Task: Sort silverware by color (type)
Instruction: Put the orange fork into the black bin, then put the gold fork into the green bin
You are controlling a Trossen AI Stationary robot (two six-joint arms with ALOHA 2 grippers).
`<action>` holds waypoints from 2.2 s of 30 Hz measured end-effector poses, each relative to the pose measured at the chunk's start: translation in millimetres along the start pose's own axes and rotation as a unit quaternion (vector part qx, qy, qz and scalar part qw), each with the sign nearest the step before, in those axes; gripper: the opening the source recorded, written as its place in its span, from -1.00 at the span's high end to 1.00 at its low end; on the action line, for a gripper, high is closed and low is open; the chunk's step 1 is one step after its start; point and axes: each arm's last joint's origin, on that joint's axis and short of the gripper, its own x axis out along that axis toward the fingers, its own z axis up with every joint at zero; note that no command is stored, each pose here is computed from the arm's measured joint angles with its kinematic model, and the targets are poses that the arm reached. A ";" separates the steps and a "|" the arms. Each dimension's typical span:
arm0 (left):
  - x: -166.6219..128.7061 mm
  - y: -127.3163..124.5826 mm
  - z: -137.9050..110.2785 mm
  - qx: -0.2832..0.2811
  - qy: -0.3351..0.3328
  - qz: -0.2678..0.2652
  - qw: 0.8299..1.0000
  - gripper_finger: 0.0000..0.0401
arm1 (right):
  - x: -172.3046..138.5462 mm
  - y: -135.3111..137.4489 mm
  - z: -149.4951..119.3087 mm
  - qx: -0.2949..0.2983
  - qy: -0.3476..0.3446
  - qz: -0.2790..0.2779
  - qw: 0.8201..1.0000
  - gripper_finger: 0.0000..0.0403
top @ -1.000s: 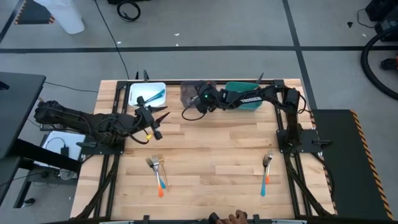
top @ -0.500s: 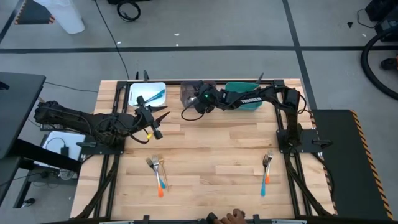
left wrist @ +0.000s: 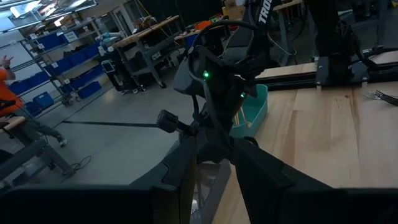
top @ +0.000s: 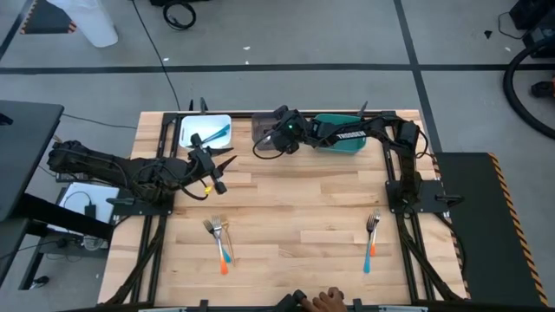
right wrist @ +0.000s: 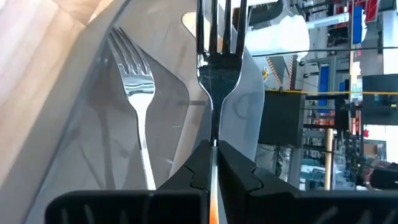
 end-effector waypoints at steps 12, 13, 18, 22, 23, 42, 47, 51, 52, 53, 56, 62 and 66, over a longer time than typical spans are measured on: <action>0.0 0.0 0.0 0.000 0.000 0.000 1.000 0.42 | 0.4 0.3 -1.2 0.006 -0.008 0.008 1.000 0.87; 0.0 0.0 0.0 0.000 0.000 0.000 1.000 0.42 | 0.3 0.7 -1.2 0.006 -0.007 0.010 1.000 0.87; 0.0 0.0 0.0 0.000 0.000 0.000 1.000 0.42 | 0.3 3.2 -2.7 0.015 0.000 0.022 1.000 0.76; 0.0 0.0 0.0 0.000 0.000 0.000 1.000 0.42 | 0.3 3.3 -3.3 0.015 0.008 0.021 1.000 0.62; 0.0 0.0 0.0 0.000 0.000 0.000 1.000 0.42 | 0.3 3.3 -3.3 0.014 0.009 0.020 1.000 0.59; -0.1 -0.4 -0.6 -0.001 0.002 -0.001 1.000 0.42 | -30.8 -11.7 29.4 0.042 0.009 -0.051 0.998 0.47; -0.1 -0.4 -0.7 0.000 0.003 -0.001 1.000 0.42 | -50.1 -18.3 44.5 0.077 -0.013 -0.067 0.995 0.47; -0.1 -0.5 -1.4 0.003 0.006 -0.002 1.000 0.42 | -64.3 -17.0 56.9 0.092 -0.010 -0.073 0.993 0.47; -0.1 -0.5 -1.6 0.003 0.006 -0.002 1.000 0.42 | -67.6 -15.8 59.7 0.095 -0.007 -0.073 0.993 0.47; -0.1 -0.6 -1.7 0.004 0.007 -0.002 1.000 0.42 | -71.2 -14.7 62.5 0.097 -0.006 -0.071 0.993 0.47; -0.1 -0.6 -1.7 0.004 0.007 -0.002 1.000 0.42 | -80.6 -9.5 71.2 0.103 0.003 -0.068 0.992 0.47; -0.1 -0.6 -1.7 0.004 0.007 -0.002 1.000 0.42 | -93.9 7.6 89.1 0.094 0.037 -0.074 0.992 0.47; -0.6 -1.3 -2.1 0.002 0.008 -0.004 1.000 0.42 | -104.3 17.9 102.5 0.099 0.054 -0.093 0.989 0.47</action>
